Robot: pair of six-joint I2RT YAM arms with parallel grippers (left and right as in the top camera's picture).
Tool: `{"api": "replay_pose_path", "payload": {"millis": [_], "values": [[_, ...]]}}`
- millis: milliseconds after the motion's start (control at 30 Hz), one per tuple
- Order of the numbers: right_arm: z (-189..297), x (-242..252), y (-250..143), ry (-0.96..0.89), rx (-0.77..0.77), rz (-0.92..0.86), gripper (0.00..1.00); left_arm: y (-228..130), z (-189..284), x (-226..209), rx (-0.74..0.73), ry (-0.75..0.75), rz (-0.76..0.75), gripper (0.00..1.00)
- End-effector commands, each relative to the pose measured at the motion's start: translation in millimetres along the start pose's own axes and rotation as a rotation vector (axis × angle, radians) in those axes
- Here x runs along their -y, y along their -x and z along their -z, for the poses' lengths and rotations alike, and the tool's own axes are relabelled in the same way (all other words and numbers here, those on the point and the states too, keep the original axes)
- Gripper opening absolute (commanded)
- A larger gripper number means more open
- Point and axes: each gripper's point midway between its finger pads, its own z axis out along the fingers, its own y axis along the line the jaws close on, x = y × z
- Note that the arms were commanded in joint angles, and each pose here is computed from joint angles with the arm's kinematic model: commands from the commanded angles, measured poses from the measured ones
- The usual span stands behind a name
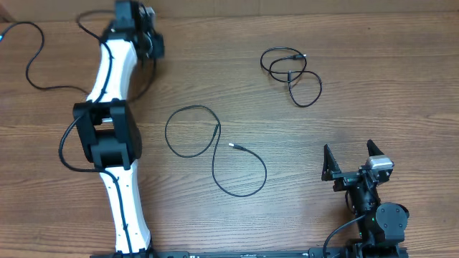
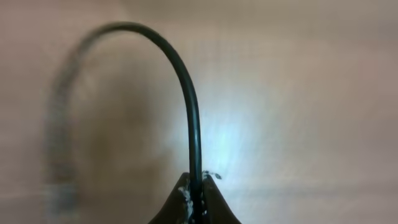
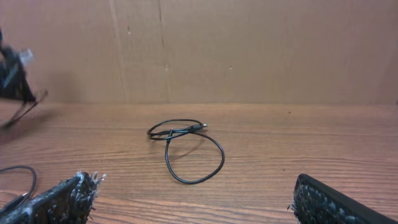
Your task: Untangle cables
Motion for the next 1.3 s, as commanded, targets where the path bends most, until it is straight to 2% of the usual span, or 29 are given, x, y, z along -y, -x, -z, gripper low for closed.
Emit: {"api": "replay_pose_path", "payload": {"millis": [0, 33, 167, 300, 333, 433, 500, 567, 633, 700, 833, 933, 1033, 1267], "values": [[-0.1, 2.1, -2.1, -0.011, 0.002, 0.005, 1.00, 67.7, 41.0, 7.4, 0.189, -0.064, 0.189, 0.04], [-0.1, 2.1, -2.1, -0.011, 0.002, 0.005, 1.00, 83.2, 48.1, 6.8, 0.242, -0.082, 0.238, 0.04], [-0.1, 2.1, -2.1, -0.011, 0.002, 0.005, 1.00, 98.4, 52.1, -5.3, 0.309, -0.076, 0.351, 0.04], [-0.1, 2.1, -2.1, -0.011, 0.002, 0.005, 1.00, 97.3, 51.1, -62.4, 0.362, 0.129, 0.438, 0.05], [-0.1, 2.1, -2.1, -0.011, 0.002, 0.005, 1.00, 95.6, 50.4, -72.7, 0.362, 0.150, 0.447, 0.10], [-0.1, 2.1, -2.1, -0.011, 0.002, 0.005, 1.00, 92.0, 49.7, -91.0, 0.346, 0.142, 0.454, 0.50], [-0.1, 2.1, -2.1, -0.011, 0.002, 0.005, 1.00, 87.9, 51.2, -102.4, 0.327, 0.136, 0.466, 0.49], [-0.1, 2.1, -2.1, -0.011, 0.002, 0.005, 1.00, 85.5, 57.1, -116.9, 0.318, 0.143, 0.485, 0.61], [-0.1, 2.1, -2.1, -0.011, 0.002, 0.005, 1.00, 81.6, 64.5, -128.8, 0.299, 0.141, 0.504, 0.55], [-0.1, 2.1, -2.1, -0.011, 0.002, 0.005, 1.00, 77.3, 72.6, -138.2, 0.278, 0.137, 0.522, 0.55], [-0.1, 2.1, -2.1, -0.011, 0.002, 0.005, 1.00, 57.6, 78.8, -142.4, 0.189, 0.142, 0.511, 0.66], [-0.1, 2.1, -2.1, -0.011, 0.002, 0.005, 1.00, 26.9, 78.2, -153.6, 0.072, 0.244, 0.432, 0.75], [-0.1, 2.1, -2.1, -0.011, 0.002, 0.005, 1.00, -3.4, 85.0, -175.4, -0.022, 0.390, 0.450, 0.76], [-0.1, 2.1, -2.1, -0.011, 0.002, 0.005, 1.00, -46.9, 79.6, -190.2, -0.167, 0.428, 0.523, 0.74]]}}
